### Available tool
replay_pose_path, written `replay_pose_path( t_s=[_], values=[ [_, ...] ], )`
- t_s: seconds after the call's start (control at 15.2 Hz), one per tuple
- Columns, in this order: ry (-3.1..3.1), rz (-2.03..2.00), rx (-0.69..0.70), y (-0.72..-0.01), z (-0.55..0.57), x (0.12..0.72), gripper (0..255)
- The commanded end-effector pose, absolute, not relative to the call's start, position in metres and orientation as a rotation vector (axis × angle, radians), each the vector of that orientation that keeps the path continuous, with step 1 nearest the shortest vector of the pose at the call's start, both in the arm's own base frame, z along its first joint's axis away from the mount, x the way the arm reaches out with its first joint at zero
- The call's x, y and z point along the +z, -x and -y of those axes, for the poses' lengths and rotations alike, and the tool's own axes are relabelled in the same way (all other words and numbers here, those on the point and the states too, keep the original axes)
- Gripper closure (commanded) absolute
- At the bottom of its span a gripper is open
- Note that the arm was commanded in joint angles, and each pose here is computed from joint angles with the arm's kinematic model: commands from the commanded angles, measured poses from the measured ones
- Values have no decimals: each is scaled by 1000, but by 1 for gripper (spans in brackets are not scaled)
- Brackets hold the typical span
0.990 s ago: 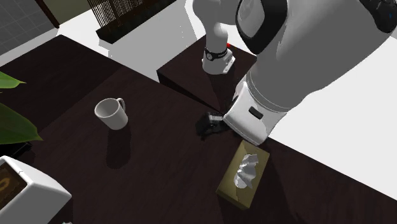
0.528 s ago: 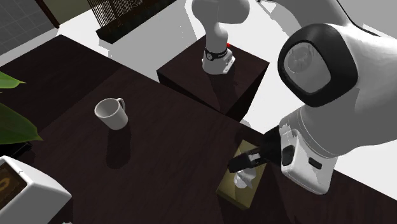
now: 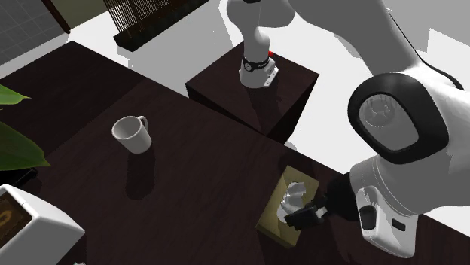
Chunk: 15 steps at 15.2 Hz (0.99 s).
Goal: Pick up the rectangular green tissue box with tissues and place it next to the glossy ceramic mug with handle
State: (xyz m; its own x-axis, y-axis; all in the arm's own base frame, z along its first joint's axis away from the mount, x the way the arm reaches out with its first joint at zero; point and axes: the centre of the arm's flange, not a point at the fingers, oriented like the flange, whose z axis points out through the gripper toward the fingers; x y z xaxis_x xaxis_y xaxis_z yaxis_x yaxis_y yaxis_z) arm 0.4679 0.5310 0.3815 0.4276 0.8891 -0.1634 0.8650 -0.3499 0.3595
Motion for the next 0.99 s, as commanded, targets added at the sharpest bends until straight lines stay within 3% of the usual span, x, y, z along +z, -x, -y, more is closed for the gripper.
replay_pose_path(
  t_s=[0.0,0.66,0.73,0.92],
  values=[
    [-2295,-1494,85,-470,-528,372,0],
    [-2295,-1494,85,-474,-524,360,0],
    [-2295,-1494,85,-474,-524,360,255],
    [-2295,-1494,85,-474,-523,360,255]
  ],
)
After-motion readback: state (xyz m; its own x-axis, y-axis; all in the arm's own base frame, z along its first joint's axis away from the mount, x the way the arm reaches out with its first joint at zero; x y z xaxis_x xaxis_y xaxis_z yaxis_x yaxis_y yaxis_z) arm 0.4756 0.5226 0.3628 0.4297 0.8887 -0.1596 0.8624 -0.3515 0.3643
